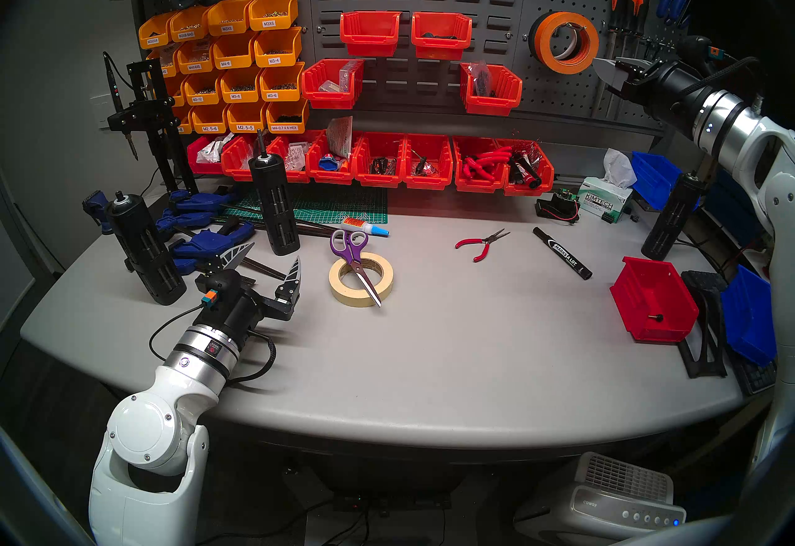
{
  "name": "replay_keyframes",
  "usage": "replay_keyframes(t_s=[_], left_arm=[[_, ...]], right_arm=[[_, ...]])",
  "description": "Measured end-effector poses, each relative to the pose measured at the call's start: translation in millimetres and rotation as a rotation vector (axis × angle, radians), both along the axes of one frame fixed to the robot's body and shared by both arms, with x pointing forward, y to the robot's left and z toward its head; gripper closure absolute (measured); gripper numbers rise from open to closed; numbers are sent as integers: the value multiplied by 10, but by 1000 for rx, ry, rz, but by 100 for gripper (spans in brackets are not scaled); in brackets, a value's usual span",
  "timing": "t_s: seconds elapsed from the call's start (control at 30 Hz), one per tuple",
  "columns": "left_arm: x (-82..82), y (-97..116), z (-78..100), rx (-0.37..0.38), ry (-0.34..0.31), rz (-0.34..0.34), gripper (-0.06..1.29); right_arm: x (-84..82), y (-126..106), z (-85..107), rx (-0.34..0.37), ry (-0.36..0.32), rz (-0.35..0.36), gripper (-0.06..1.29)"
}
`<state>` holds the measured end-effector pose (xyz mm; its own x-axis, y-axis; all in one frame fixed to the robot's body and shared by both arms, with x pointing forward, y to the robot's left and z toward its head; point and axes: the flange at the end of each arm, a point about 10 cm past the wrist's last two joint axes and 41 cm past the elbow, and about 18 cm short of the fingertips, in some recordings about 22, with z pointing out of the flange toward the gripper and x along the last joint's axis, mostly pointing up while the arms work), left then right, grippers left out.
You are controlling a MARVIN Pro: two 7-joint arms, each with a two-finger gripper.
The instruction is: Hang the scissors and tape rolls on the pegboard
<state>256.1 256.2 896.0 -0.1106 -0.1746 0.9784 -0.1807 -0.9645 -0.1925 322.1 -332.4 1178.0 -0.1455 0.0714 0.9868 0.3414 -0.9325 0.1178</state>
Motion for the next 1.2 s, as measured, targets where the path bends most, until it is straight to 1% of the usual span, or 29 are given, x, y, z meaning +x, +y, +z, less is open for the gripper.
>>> replay_keyframes(t_s=[0.07, 0.13, 0.33, 0.43, 0.53, 0.77, 0.83, 0.97, 1.03, 1.2], left_arm=[[0, 0, 0, 0, 0, 0, 0], [0, 0, 0, 0, 0, 0, 0], [0, 0, 0, 0, 0, 0, 0], [0, 0, 0, 0, 0, 0, 0], [0, 0, 0, 0, 0, 0, 0], [0, 0, 0, 0, 0, 0, 0], [0, 0, 0, 0, 0, 0, 0], [0, 0, 0, 0, 0, 0, 0], [0, 0, 0, 0, 0, 0, 0], [0, -1, 0, 0, 0, 0, 0]], right_arm=[[-119, 39, -53, 3, 25, 19, 44], [-163, 51, -72, 4, 34, 26, 44], [-426, 97, -191, 8, 90, 58, 44], [-508, 101, -264, 16, 122, 81, 44], [-582, 80, -353, 30, 152, 108, 49], [-686, 69, -549, 37, 198, 171, 50], [-704, 82, -599, 35, 202, 193, 54], [-729, 121, -677, 22, 193, 240, 55], [-731, 169, -727, 9, 184, 275, 55], [-708, 290, -838, -19, 166, 336, 55]])
